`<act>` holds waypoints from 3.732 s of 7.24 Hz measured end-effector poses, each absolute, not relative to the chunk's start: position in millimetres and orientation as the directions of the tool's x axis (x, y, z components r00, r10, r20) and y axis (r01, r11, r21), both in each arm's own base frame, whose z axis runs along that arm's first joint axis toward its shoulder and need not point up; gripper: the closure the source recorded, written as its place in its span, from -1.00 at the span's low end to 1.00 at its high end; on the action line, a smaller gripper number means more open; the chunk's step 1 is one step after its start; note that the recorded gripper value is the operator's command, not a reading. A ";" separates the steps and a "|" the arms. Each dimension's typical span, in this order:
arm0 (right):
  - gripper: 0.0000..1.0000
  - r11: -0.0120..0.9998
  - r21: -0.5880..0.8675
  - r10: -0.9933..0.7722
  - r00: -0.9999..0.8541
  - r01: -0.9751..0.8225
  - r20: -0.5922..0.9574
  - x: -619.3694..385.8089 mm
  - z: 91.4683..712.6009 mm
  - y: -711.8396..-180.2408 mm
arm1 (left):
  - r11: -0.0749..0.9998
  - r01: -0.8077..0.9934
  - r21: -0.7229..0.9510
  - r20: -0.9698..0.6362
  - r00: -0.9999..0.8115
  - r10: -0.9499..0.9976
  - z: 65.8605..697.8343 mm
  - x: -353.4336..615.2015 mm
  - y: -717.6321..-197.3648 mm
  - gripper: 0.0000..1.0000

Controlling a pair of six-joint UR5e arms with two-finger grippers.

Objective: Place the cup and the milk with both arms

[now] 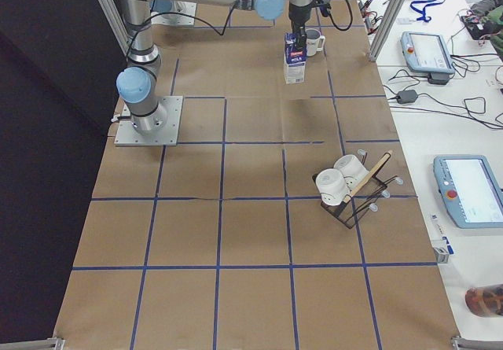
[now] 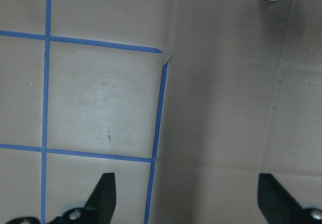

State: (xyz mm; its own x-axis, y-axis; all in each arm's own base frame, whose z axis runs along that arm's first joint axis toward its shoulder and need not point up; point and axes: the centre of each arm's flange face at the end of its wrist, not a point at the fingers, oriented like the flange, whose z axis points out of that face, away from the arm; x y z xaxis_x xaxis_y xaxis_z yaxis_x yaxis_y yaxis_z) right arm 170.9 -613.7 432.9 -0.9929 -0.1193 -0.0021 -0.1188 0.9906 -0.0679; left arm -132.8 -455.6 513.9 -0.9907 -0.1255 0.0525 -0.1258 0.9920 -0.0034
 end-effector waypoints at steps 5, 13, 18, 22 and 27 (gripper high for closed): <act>-0.13 0.996 -0.022 -0.091 -0.996 -0.091 -0.009 309.4 354.2 -707.9 | 0.992 -0.126 -0.002 0.052 -0.991 -0.126 513.7 -132.8 -454.8 -0.99; -1.00 0.999 -0.022 -0.031 -0.999 -0.031 -0.026 326.7 347.1 -715.7 | 0.992 -0.126 -0.002 0.052 -0.991 -0.126 513.9 -132.8 -454.5 -0.99; -0.91 0.989 0.101 -0.110 -0.994 -0.109 0.004 262.3 461.0 -665.4 | 0.992 -0.126 -0.002 0.053 -0.991 -0.126 513.9 -132.8 -454.5 -0.99; -0.96 0.985 0.163 -0.047 -0.999 -0.047 -0.004 165.8 492.5 -572.1 | 0.992 -0.126 -0.002 0.053 -0.991 -0.126 514.4 -132.9 -453.9 -0.99; -1.00 1.000 -0.007 0.030 -0.999 0.030 -0.011 135.6 454.9 -473.8 | 0.992 -0.126 -0.002 0.053 -0.991 -0.126 514.4 -132.9 -453.9 -0.99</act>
State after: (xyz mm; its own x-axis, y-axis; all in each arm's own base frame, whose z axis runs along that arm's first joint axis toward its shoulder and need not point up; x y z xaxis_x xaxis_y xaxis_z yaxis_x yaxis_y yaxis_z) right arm 135.6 -473.8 454.9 -0.9995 0.0298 -0.0109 0.0299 0.9995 -0.0075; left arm -132.9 -453.9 514.4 -0.9906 -0.1258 0.0532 -0.1261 0.9920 -0.0022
